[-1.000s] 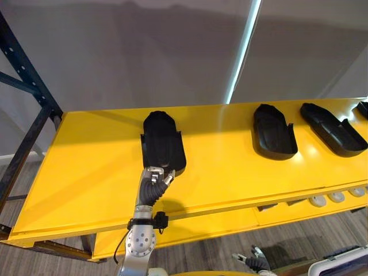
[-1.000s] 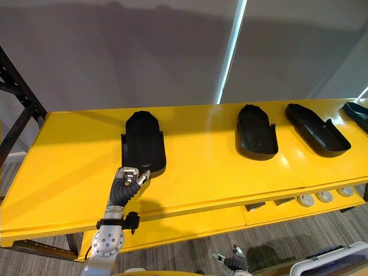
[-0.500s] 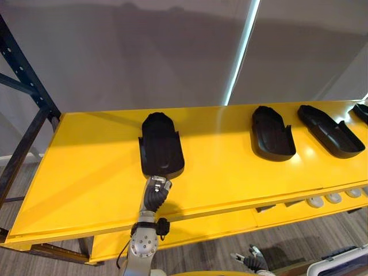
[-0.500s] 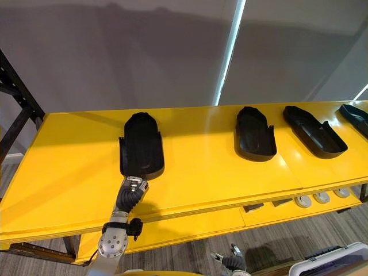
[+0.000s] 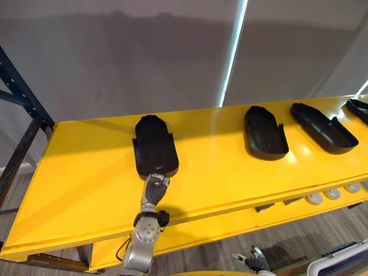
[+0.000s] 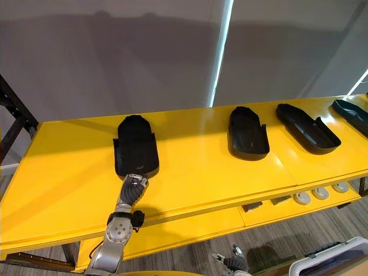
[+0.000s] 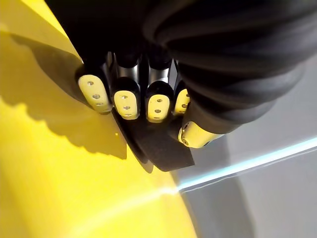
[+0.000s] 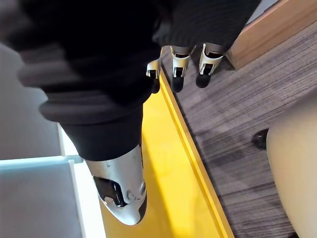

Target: Walk over and take plastic housings, then place them on the shelf

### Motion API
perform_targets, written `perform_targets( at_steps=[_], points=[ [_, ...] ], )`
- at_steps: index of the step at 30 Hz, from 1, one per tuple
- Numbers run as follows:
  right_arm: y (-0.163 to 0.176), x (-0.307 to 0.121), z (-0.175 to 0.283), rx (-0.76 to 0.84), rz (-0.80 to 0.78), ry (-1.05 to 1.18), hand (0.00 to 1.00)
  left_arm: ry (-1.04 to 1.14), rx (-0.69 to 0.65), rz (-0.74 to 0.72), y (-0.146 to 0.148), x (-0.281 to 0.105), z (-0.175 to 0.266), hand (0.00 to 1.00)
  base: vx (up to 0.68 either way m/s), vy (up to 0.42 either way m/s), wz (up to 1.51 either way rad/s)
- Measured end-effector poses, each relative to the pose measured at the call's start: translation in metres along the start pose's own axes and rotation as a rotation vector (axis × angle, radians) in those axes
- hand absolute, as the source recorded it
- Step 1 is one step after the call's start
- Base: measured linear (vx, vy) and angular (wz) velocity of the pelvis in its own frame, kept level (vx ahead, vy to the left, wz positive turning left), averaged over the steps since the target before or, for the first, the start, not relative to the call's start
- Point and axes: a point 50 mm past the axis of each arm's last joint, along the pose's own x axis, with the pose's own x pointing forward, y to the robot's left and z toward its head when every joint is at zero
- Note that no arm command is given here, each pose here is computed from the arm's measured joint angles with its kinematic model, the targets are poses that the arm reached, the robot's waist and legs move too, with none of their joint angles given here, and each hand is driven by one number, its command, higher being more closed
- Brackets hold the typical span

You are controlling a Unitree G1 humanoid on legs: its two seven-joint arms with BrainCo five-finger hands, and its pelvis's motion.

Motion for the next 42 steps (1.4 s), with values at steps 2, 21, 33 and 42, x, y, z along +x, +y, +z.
perform_targets(
  at_steps=[2,21,33,42],
  points=[
    [-0.002,0.0,-0.002,-0.002,-0.005,0.008,0.0,0.008,0.004,0.006,0.0,0.004,-0.002,1.0,-0.01,-0.039,-0.01],
    [-0.001,0.004,0.0,-0.002,-0.009,0.022,0.0,0.016,0.04,0.053,0.012,0.019,-0.005,1.0,-0.04,-0.011,-0.01],
    [0.001,0.004,0.0,-0.001,-0.01,0.02,0.0,-0.575,-0.11,0.433,0.098,-0.025,0.107,1.0,0.02,0.015,0.11],
    [0.003,0.004,0.0,0.008,-0.016,0.013,0.0,-0.453,-0.161,1.033,0.194,-0.086,0.064,1.0,0.01,-0.008,0.16]
  ],
)
